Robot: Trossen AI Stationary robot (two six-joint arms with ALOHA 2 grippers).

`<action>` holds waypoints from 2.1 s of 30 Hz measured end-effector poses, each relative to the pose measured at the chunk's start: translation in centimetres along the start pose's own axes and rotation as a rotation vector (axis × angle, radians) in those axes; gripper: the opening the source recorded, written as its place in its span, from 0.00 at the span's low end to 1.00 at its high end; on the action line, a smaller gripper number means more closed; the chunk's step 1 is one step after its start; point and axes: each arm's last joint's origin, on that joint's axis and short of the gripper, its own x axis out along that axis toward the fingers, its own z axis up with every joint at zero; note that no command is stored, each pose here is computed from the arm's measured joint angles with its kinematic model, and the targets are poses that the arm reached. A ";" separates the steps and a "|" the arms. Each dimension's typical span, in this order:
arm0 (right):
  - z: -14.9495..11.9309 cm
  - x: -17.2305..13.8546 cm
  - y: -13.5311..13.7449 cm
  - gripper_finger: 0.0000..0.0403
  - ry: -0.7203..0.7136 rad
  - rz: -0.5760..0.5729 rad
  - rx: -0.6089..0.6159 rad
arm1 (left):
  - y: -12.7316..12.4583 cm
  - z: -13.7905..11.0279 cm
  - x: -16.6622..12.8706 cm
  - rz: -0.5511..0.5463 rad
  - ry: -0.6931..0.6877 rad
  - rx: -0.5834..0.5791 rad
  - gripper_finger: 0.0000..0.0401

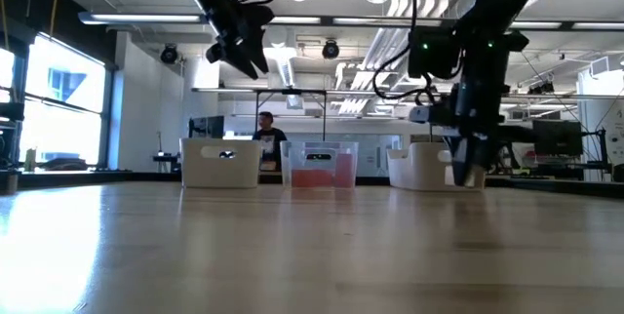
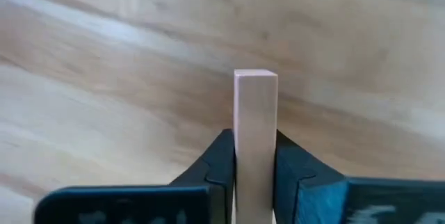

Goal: Sort & place blocks by color
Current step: Put the brown block into the right white bin, then return to Home Position

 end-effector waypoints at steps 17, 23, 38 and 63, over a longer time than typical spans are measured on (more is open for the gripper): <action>8.6 -7.8 1.9 0.08 -0.276 0.025 -0.206 | -0.6 -0.1 -3.7 -0.069 -0.078 -0.006 0.43; 11.7 -8.6 -1.0 0.09 -0.317 -0.016 -0.150 | -0.5 -2.4 -3.5 -0.112 -0.054 -0.056 0.43; 13.0 -7.5 -2.9 0.26 -0.262 -0.050 -0.129 | -0.5 -7.7 -4.5 -0.218 -0.223 -0.113 0.43; 11.5 -13.4 4.5 0.40 -0.401 0.184 -0.105 | -1.0 -19.1 -7.3 -0.368 -0.455 -0.037 0.43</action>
